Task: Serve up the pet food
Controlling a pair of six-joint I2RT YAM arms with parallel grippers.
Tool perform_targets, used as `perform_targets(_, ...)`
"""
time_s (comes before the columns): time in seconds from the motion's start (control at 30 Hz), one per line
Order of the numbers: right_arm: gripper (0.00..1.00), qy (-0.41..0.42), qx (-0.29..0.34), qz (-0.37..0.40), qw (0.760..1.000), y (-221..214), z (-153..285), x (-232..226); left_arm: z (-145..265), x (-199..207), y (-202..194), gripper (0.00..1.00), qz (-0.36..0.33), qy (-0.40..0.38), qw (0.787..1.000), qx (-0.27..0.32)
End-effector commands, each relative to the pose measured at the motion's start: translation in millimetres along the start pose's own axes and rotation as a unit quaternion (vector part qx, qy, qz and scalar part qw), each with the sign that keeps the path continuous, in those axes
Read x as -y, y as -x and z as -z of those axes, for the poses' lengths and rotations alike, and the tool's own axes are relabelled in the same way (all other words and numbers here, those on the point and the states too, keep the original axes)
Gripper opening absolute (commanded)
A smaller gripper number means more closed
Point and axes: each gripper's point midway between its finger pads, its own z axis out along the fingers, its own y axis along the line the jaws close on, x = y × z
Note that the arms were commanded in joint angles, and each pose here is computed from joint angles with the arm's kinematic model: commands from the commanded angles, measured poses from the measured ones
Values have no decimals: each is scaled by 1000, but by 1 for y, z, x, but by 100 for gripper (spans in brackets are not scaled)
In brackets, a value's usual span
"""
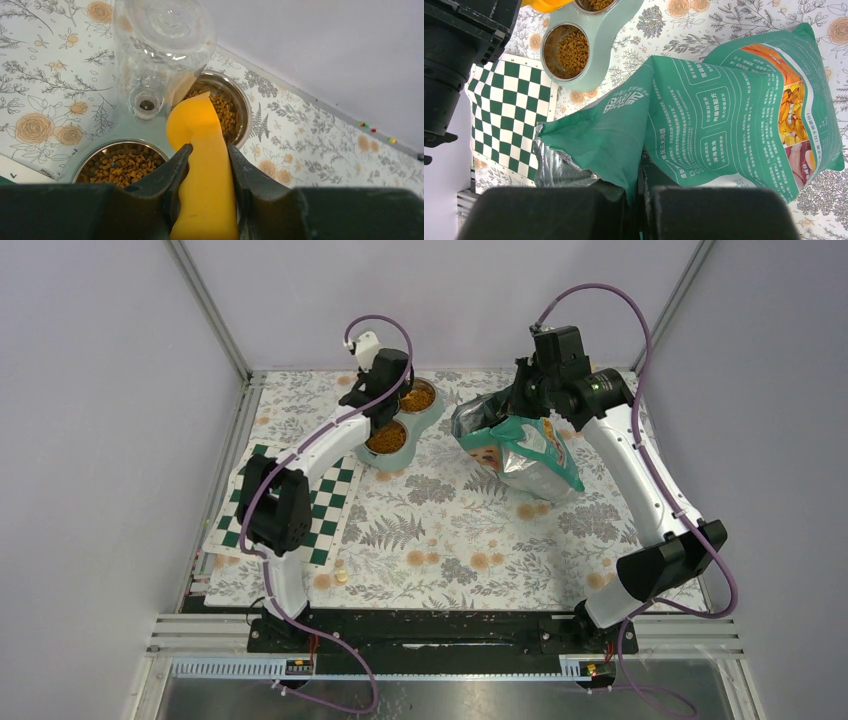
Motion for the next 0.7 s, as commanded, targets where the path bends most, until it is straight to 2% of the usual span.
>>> perform_targets(0.0,0,43,76,-6,996,34,36,-17,50,41,63,0,-3,-95,995,28)
perform_targets(0.2,0,37,55,-3,998,29,38,-16,137,68,118,0,-8,-215,976,32)
perform_targets(0.37,0,33,49,6,998,28,42,-17,202,61,147,0,-49,-272,960,35)
perform_targets(0.5,0,24,46,28,998,30,47,-20,258,61,155,0,-77,-348,934,24)
perform_targets(0.67,0,-22,48,74,996,35,55,-17,334,63,162,0,-89,-465,880,37)
